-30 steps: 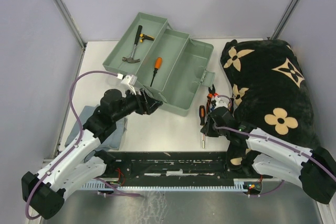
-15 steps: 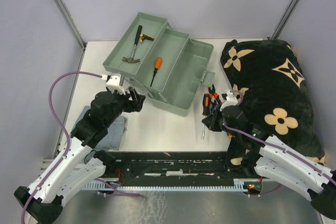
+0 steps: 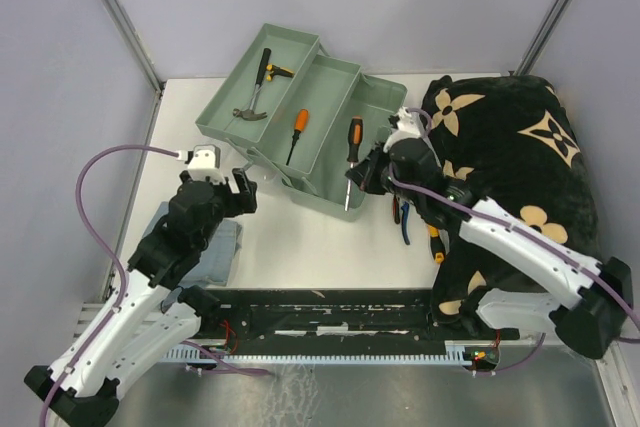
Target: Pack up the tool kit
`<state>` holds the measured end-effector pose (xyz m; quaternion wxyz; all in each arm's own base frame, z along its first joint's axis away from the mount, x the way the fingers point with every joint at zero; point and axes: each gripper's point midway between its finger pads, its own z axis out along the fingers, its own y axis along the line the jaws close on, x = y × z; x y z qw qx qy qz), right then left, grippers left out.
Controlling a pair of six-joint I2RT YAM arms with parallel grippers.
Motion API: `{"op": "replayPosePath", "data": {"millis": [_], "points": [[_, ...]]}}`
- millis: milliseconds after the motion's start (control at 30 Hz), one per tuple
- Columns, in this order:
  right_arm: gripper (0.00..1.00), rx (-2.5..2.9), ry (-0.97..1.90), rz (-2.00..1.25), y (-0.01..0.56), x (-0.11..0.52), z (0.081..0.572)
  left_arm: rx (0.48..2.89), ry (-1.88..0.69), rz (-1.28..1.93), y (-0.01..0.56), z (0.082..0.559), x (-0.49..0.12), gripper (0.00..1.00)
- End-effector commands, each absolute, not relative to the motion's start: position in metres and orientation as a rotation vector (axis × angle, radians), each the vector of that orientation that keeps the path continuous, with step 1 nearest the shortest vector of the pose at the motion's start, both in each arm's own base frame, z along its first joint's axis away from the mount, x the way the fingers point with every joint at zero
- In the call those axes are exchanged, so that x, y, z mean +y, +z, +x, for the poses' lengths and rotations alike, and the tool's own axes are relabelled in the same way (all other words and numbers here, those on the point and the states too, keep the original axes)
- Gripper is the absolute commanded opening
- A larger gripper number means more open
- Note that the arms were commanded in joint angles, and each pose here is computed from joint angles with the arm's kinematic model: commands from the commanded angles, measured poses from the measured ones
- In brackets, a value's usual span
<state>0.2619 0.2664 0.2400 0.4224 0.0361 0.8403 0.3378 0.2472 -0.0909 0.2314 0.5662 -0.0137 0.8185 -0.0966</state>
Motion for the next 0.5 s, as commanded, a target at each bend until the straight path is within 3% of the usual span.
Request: {"op": "replayPosePath", "data": {"millis": [0, 467], "points": [[0.02, 2.005, 0.941, 0.091, 0.286, 0.303, 0.292, 1.86, -0.167, -0.084, 0.241, 0.245, -0.073, 0.88], [0.02, 2.032, 0.867, 0.307, 0.276, 0.357, 0.376, 1.95, -0.142, -0.18, 0.221, 0.258, -0.065, 0.98]]}}
